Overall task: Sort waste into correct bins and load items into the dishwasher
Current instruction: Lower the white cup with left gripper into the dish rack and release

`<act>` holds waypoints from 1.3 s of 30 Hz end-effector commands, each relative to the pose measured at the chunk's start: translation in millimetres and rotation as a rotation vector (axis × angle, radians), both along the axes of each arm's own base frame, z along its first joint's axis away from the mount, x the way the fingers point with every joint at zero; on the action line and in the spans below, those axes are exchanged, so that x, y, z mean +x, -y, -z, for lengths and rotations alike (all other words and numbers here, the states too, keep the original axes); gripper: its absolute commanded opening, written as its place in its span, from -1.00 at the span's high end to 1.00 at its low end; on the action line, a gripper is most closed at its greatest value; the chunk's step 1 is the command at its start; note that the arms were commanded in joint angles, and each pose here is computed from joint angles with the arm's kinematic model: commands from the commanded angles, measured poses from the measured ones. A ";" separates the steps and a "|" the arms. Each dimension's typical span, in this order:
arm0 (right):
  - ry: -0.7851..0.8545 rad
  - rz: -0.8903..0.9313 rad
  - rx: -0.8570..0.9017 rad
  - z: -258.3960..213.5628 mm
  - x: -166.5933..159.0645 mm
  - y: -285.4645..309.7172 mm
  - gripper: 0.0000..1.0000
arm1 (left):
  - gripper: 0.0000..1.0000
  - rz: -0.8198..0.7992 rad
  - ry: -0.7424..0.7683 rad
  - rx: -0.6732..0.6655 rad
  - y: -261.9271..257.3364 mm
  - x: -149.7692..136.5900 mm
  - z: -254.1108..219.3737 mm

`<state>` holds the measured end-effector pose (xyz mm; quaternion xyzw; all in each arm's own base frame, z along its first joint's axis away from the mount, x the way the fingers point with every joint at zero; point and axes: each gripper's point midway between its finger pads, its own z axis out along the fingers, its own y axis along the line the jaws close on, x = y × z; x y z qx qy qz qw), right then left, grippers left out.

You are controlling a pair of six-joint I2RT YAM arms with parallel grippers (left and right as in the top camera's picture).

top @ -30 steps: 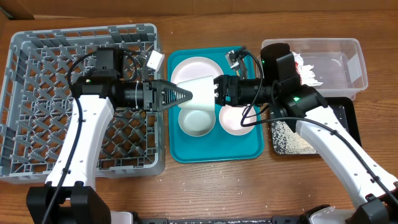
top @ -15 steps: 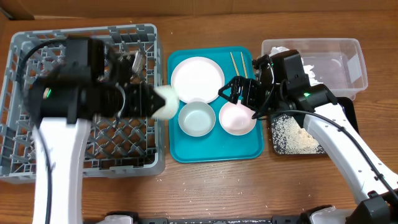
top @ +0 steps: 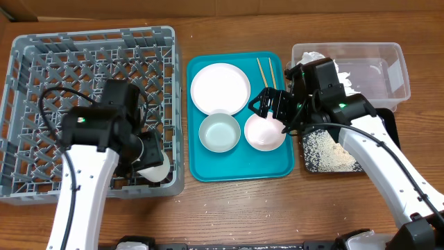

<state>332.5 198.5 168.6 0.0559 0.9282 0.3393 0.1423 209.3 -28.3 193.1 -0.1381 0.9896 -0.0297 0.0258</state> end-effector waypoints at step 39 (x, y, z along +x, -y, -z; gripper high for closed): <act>0.033 -0.020 -0.018 -5.4 0.7 1.7 -1.00 | -0.57 0.090 0.313 -0.125 33.0 74.7 -3.4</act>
